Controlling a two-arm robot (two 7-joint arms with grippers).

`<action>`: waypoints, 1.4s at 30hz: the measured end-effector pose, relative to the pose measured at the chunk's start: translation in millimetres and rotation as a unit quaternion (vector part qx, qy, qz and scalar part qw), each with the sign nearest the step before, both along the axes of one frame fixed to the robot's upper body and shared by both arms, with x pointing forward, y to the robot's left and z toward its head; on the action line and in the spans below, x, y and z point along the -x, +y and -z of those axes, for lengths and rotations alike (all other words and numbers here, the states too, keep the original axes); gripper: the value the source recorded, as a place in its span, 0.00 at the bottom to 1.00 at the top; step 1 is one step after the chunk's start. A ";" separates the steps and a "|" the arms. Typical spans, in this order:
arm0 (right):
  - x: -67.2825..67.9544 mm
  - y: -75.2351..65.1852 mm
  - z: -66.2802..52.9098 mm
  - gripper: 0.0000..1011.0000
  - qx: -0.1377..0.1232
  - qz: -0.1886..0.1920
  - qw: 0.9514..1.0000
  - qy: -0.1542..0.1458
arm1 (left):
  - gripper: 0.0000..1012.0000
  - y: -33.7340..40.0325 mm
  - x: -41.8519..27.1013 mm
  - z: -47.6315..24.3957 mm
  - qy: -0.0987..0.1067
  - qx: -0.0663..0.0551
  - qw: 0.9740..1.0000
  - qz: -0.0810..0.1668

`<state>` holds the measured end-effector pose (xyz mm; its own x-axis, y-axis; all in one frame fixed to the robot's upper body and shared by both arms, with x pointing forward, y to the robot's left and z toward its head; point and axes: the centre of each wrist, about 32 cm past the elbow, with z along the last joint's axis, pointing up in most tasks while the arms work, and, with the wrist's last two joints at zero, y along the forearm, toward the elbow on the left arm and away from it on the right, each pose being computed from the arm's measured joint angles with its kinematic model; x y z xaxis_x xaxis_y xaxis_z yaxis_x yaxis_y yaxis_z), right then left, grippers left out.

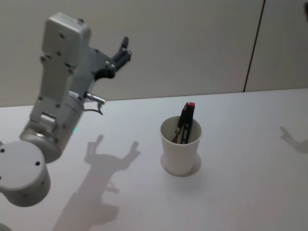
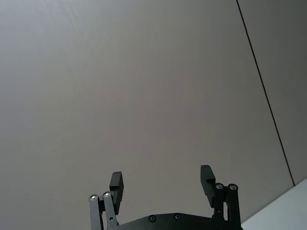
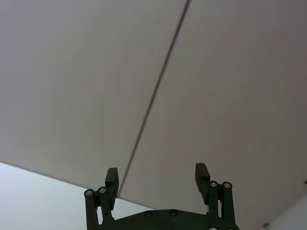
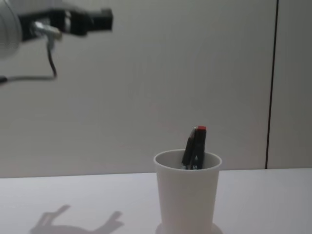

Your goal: Place the pen into the pen holder.

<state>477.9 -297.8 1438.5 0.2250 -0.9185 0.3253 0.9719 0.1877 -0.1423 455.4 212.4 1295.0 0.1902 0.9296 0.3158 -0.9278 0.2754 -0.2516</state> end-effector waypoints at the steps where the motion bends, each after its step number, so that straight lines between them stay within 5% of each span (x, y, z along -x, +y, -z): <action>1: 1.6 -3.5 -1.6 0.99 0.002 0.012 1.000 -0.005 | 0.99 -0.5 -1.5 2.7 0.003 0.000 1.000 0.003; 11: 11.0 -28.1 -12.8 0.99 0.015 0.090 0.995 -0.037 | 0.99 -6.2 -18.5 36.9 0.041 0.004 0.998 0.038; 16: 11.1 -28.2 -12.3 0.99 0.013 0.090 0.995 -0.037 | 0.99 -9.0 -24.9 53.3 0.057 0.006 0.997 0.055; 19: 10.0 -27.5 -8.7 0.99 0.010 0.087 0.995 -0.037 | 0.99 -10.9 -29.6 66.5 0.071 0.007 0.995 0.067; 26: 3.7 -22.8 13.9 0.99 -0.010 0.069 0.997 -0.039 | 0.99 -13.5 -35.1 85.3 0.089 0.009 0.992 0.083; 42: -5.2 -6.0 81.4 0.99 -0.065 0.022 0.997 -0.044 | 0.99 -14.2 -36.6 90.7 0.094 0.009 0.992 0.089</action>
